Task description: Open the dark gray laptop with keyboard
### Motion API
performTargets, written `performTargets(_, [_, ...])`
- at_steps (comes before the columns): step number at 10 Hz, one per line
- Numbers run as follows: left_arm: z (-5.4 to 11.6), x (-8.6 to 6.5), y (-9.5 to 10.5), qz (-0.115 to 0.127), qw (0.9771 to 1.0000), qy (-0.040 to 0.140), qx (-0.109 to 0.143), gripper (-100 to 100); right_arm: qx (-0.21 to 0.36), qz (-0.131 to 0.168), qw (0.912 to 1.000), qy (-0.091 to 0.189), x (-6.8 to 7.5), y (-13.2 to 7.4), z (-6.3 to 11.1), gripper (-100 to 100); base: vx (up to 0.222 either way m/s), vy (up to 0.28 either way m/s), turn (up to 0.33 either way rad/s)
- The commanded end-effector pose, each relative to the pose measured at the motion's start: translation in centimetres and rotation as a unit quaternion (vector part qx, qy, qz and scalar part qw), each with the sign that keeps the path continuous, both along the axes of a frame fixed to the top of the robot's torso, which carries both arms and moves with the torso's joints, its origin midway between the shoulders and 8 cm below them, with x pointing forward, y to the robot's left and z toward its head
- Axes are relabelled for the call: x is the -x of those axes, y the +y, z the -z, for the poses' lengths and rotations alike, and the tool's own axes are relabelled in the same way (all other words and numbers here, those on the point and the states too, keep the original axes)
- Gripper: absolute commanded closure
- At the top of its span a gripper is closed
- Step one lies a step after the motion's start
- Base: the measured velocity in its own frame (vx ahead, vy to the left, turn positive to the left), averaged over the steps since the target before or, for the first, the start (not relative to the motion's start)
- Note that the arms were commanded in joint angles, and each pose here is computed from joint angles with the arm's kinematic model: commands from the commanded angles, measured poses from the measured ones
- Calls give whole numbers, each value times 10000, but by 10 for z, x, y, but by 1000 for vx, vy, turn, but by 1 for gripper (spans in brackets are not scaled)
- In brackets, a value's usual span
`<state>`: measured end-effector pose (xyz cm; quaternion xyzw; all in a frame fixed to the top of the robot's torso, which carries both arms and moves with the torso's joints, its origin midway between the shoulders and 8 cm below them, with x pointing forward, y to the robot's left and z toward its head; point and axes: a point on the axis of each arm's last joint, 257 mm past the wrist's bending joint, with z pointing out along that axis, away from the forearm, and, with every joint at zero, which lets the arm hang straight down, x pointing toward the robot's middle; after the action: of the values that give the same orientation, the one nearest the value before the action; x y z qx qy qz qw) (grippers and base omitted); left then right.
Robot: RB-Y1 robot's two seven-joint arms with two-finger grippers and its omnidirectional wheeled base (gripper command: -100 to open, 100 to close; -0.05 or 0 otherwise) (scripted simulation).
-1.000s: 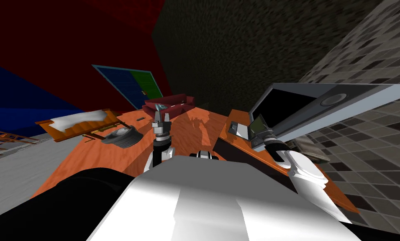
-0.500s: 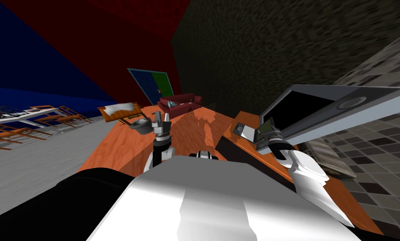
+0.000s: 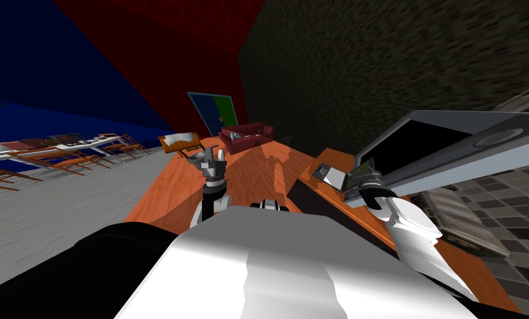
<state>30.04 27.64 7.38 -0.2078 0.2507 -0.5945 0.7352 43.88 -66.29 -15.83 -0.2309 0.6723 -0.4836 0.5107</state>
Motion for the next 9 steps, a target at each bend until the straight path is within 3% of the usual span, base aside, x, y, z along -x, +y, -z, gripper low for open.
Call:
performTargets(1, [0,0,0,0,10000,1,0,0,16,482,9988,-102,9,-38,-11,-100,-178,-9,385])
performTargets(2, [0,0,0,0,10000,0,1,0,-54,559,9984,-4,14,-44,1,-100,-164,8,236])
performTargets(3, [0,0,0,0,10000,0,1,0,-29,803,9967,-98,16,-61,-10,-100,-172,17,343])
performTargets(4, [0,0,0,0,10000,0,1,0,-69,847,9964,-41,20,-64,-3,-100,-157,15,220])
performTargets(5, [0,0,0,0,10000,0,0,0,-101,1138,9934,-68,27,-84,-5,-100,-200,39,392])
performTargets(6, [0,0,0,0,10000,0,1,0,-143,1181,9929,-10,30,-87,3,-100,-152,35,274])
performTargets(7, [0,0,0,0,10000,1,1,0,-96,1082,9941,-17,26,-82,-1,-100,-49,10,31])
performTargets(8, [0,0,0,-1,10000,1,0,0,-93,872,9961,-8,21,-66,2,100,135,-19,-357])
performTargets(9, [0,0,0,-3,10000,3,-1,0,-93,872,9961,-8,21,-66,2,100,182,-4,-339])
